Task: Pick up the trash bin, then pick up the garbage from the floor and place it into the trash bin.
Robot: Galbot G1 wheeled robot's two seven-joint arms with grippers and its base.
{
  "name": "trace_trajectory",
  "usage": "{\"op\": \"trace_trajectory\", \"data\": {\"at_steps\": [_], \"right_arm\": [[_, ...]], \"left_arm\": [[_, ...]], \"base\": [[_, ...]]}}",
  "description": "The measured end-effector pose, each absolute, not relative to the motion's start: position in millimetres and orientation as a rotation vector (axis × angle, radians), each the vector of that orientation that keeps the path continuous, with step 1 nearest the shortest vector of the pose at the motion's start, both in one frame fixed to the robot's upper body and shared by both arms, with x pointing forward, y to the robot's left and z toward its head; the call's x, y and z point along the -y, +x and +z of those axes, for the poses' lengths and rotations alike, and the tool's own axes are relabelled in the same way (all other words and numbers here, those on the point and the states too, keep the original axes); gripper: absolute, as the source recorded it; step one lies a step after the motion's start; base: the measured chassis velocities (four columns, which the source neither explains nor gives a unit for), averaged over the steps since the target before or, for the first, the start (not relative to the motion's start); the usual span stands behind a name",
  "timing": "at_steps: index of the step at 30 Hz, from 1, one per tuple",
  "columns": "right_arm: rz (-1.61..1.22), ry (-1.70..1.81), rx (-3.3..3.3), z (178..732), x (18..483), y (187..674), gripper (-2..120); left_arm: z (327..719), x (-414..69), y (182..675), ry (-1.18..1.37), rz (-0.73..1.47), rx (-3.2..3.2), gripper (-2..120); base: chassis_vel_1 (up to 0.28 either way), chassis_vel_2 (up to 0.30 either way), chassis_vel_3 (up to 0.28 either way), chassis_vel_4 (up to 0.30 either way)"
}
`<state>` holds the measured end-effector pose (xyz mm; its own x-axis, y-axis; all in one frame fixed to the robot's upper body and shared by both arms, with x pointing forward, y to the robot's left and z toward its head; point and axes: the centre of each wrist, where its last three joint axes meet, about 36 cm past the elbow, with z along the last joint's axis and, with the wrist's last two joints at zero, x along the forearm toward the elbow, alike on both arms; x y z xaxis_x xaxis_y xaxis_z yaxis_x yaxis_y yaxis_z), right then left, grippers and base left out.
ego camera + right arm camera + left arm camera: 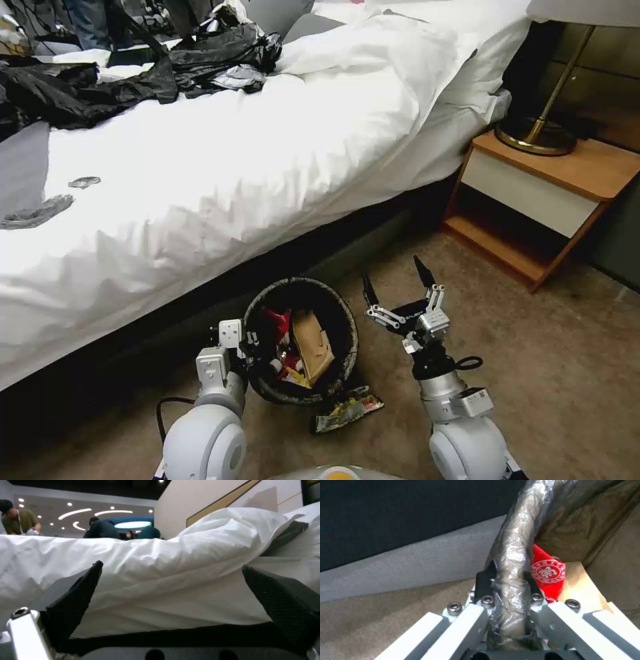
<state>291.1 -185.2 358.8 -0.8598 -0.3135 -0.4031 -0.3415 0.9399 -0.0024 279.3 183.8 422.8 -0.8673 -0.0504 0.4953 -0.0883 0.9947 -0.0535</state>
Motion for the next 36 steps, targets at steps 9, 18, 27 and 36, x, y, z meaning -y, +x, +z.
{"op": "trace_trajectory", "data": {"at_steps": [9,18,27,36], "right_arm": [[0.092,-0.470,-2.674,358,185,297,100],[0.086,-0.472,-2.661,361,186,301,100],[0.070,-0.452,-2.650,366,189,309,100],[-0.119,-0.366,-2.661,379,242,354,100]], "left_arm": [[422,-184,279,0.099,0.101,2.620,0],[422,-184,280,0.100,0.101,2.620,0],[423,-187,280,0.109,0.102,2.622,0],[426,-196,280,0.125,0.095,2.629,0]], "base": [[0.104,-0.099,-0.114,0.103],[0.058,-0.066,-0.063,0.063],[-0.012,0.003,0.011,-0.007],[0.000,0.000,0.000,0.000]]}}
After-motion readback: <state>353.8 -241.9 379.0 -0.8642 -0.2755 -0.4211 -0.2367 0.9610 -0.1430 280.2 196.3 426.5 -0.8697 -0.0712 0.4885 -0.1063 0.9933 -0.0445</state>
